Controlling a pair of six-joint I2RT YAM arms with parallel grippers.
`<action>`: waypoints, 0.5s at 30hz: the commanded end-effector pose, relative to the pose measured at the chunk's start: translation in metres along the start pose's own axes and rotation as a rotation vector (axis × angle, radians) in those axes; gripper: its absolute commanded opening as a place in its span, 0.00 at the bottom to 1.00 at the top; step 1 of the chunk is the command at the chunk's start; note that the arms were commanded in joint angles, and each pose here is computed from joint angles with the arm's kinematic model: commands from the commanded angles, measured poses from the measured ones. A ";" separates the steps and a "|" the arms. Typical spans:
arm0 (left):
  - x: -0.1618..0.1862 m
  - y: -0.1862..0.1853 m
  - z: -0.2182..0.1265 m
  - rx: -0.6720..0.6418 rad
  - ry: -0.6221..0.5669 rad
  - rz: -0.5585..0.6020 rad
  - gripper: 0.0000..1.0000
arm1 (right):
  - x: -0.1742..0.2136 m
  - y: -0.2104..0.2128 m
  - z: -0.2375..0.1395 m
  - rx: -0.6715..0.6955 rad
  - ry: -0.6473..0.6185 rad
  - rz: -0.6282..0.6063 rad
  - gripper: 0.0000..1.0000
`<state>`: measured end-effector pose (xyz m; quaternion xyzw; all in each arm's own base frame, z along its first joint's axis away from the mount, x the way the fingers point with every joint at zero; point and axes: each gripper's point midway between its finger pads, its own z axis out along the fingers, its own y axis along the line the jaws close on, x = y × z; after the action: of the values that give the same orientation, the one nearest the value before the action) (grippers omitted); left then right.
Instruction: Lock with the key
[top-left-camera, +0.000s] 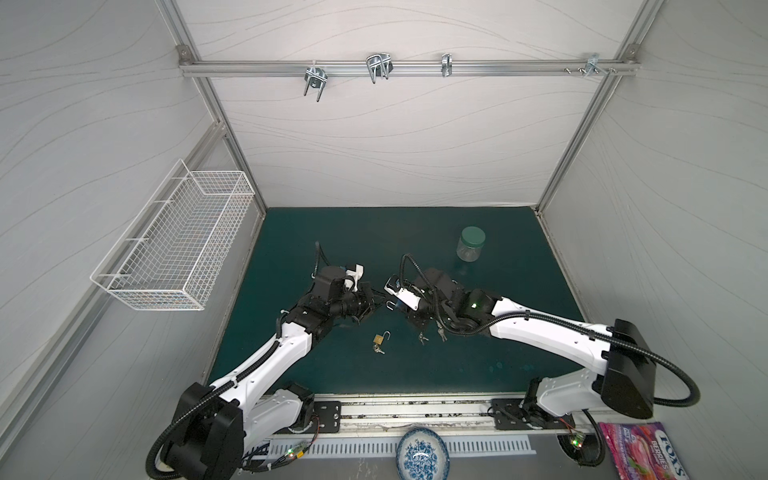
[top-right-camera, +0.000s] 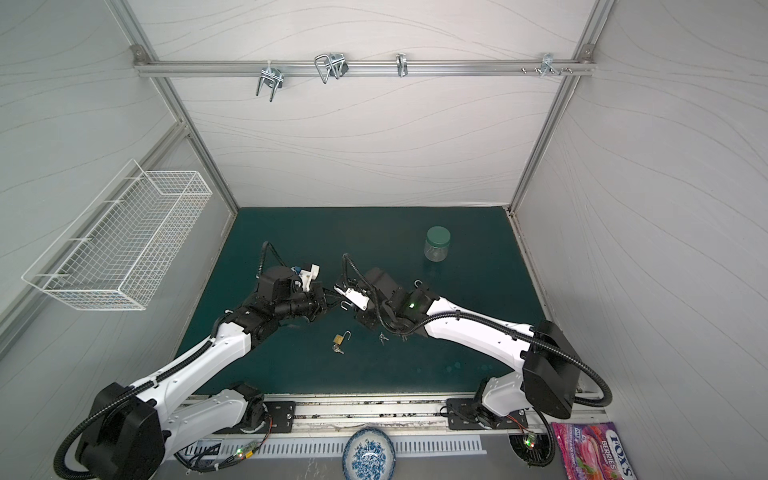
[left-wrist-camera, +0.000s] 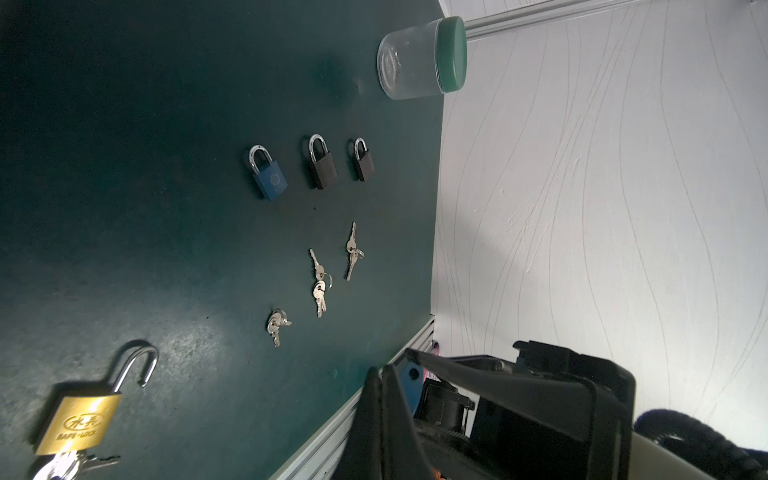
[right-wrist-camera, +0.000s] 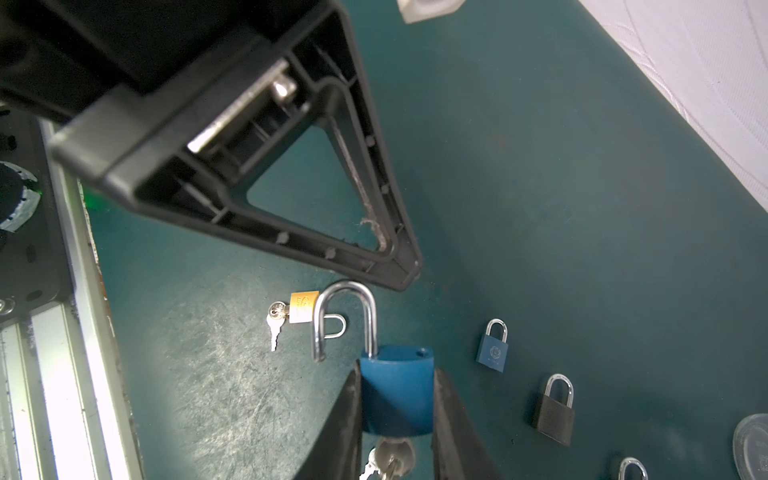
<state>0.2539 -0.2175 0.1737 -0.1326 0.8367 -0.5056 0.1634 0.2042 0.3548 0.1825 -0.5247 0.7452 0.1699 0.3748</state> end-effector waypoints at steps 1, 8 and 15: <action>-0.008 -0.030 -0.009 0.057 -0.033 0.085 0.00 | -0.017 -0.002 -0.019 -0.003 -0.079 0.025 0.15; -0.008 -0.048 -0.017 0.109 -0.040 0.141 0.43 | -0.012 -0.004 -0.022 -0.004 -0.067 0.046 0.12; -0.002 -0.057 -0.019 0.141 -0.027 0.165 0.48 | -0.013 -0.005 -0.022 0.000 -0.072 0.060 0.12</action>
<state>0.2512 -0.2190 0.2037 -0.0934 0.8235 -0.5226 0.1999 0.2038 0.3473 0.2011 -0.5026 0.7478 0.1881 0.3909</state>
